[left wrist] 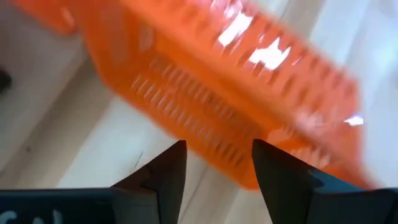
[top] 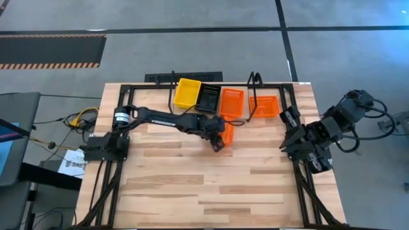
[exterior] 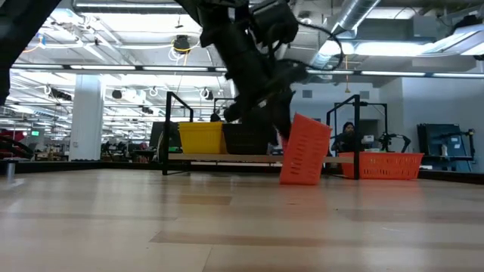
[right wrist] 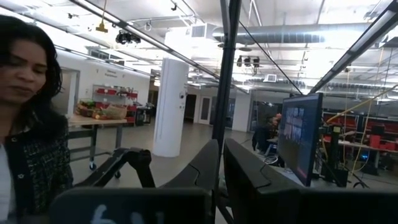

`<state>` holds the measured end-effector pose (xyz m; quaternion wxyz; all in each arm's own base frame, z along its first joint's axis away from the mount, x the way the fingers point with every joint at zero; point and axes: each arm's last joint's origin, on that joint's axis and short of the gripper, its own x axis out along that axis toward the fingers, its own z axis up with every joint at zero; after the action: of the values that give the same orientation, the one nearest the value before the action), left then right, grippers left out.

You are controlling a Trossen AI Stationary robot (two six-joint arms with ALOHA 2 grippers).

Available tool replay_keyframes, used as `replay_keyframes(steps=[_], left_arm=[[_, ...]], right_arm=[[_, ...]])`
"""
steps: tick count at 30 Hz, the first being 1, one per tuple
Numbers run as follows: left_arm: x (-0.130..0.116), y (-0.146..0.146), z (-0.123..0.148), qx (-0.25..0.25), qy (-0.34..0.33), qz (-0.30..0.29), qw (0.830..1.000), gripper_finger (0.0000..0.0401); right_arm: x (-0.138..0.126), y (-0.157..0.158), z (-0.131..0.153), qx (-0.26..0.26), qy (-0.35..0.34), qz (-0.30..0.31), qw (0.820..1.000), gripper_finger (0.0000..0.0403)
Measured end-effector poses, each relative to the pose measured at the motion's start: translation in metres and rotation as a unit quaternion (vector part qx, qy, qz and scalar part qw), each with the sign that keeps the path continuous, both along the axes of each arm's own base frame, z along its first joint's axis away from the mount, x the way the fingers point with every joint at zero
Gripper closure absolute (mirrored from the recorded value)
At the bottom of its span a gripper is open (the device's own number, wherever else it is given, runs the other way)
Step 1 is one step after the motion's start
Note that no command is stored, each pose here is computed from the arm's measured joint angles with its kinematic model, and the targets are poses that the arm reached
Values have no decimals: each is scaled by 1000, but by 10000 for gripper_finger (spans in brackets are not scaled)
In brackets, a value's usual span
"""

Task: Stack baskets on shelf by color
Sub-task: Stack the bottom orange bin on top of the other orange bin on the shelf

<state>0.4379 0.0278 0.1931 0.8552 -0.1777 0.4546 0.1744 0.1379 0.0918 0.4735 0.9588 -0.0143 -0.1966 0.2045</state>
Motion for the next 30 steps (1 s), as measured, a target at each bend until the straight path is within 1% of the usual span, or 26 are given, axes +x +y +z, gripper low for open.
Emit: replay_keyframes(steps=[4,12,14,17,19,21,22,24,27,30], left_arm=[[8,-1,18,-15,-28,-21,999,227],[23,-2,63,10,-98,-54,994,227],[23,-3,68,9,-97,-60,993,227],[22,-5,73,-7,-86,-73,994,227],[18,-6,74,-24,-64,-79,995,227],[13,-8,73,-38,-30,-86,995,227],[9,-9,71,-42,-8,-87,995,227],[1,-13,68,-48,39,-89,994,227],[-12,-20,62,-53,117,-102,986,227],[-27,-27,59,-52,194,-110,974,227]], right_arm=[[0,0,-1,3,5,3,1000,354],[1,1,-2,3,15,4,1000,354],[1,1,-2,3,15,4,1000,354],[1,1,-3,4,21,6,1000,354],[2,0,-6,18,48,2,999,355],[3,-2,-13,39,96,-26,994,358],[4,-2,-17,53,124,-45,990,360],[6,-5,-28,86,185,-91,975,368],[7,-8,-45,135,268,-143,943,380],[6,-10,-59,182,330,-175,909,388]])
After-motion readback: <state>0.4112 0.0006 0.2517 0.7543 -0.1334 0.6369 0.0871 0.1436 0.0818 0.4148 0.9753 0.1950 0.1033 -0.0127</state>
